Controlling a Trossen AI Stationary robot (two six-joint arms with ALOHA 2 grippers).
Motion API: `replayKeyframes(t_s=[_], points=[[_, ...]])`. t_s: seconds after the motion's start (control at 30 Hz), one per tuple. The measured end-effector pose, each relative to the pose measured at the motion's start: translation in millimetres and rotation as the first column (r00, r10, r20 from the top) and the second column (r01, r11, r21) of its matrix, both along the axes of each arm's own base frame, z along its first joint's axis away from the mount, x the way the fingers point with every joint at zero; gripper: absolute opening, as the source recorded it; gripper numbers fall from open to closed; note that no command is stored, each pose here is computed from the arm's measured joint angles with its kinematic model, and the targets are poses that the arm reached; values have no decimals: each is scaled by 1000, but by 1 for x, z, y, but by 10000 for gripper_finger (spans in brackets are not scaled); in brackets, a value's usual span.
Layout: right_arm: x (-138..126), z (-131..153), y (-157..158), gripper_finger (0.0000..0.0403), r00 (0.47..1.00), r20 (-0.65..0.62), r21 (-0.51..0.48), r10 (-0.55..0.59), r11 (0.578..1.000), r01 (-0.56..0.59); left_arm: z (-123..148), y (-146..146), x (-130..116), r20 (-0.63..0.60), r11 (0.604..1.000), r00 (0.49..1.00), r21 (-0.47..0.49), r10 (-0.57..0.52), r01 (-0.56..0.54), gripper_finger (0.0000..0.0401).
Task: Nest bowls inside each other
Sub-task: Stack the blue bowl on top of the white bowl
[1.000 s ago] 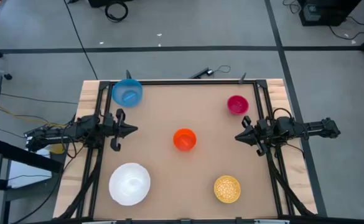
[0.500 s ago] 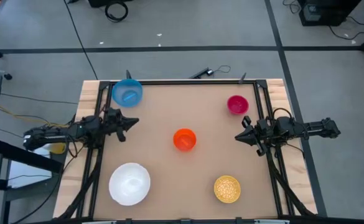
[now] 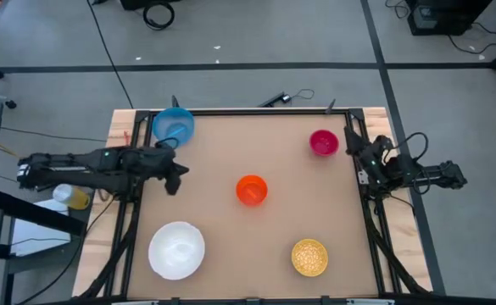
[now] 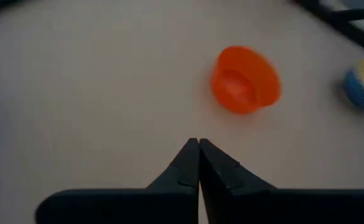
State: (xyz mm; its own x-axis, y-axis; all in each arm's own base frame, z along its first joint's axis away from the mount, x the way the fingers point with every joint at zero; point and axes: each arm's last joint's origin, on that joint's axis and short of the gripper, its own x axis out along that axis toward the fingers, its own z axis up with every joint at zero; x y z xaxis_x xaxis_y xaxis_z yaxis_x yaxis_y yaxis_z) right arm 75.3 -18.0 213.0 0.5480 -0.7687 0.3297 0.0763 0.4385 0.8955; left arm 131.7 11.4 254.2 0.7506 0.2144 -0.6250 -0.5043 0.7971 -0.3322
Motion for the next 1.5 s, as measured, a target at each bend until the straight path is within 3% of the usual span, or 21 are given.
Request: replayKeyframes(t_s=[0.13, 0.23, 0.33, 0.43, 0.53, 0.6, 0.7, 0.83, 0.97, 1.17, 1.33, 1.5], points=[[-3, 2, -2, 35, 996, -22, -3, -84, 996, 84, 5, -2, 12, -15, 989, 997, -121, 82, -83, 61], [2, 1, 0, 35, 998, -70, -92, 6, 996, -12, 8, -4, 17, -15, 971, 989, -190, 146, -146, 100], [16, -12, 3, 35, 973, -159, -42, 165, 984, -174, 9, -3, 17, -18, 959, 984, -219, 179, -179, 132], [34, -36, 8, 35, 837, -351, 165, 419, 908, -385, 14, -1, 16, -12, 955, 980, -223, 199, -197, 150], [48, -51, 10, 35, 708, -439, 343, 553, 831, -437, 20, 7, 11, -32, 942, 961, -189, 275, -276, 157], [59, -49, 11, 36, 671, -462, 370, 581, 813, -449, 22, 14, 6, -56, 929, 939, -137, 339, -344, 158], [82, -36, 7, 47, 633, -533, 361, 562, 827, -430, 24, 26, 1, -85, 917, 918, -68, 388, -394, 159], [135, -2, -5, 83, 584, -641, 298, 498, 863, -408, 32, 40, -8, -118, 895, 889, -3, 442, -446, 159], [205, 17, -29, 132, 496, -744, 266, 449, 879, -397, 44, 52, -21, -150, 846, 835, 17, 530, -534, 159], [306, 19, -93, 190, 473, -750, 353, 464, 884, -307, 49, 63, -33, -176, 772, 758, 25, 628, -635, 159], [375, 21, -134, 192, 449, -739, 368, 503, 859, -356, 49, 69, -37, -185, 752, 735, 47, 653, -657, 159], [421, 22, -154, 184, 402, -756, 391, 516, 849, -355, 48, 72, -41, -199, 739, 718, 59, 667, -671, 159]])
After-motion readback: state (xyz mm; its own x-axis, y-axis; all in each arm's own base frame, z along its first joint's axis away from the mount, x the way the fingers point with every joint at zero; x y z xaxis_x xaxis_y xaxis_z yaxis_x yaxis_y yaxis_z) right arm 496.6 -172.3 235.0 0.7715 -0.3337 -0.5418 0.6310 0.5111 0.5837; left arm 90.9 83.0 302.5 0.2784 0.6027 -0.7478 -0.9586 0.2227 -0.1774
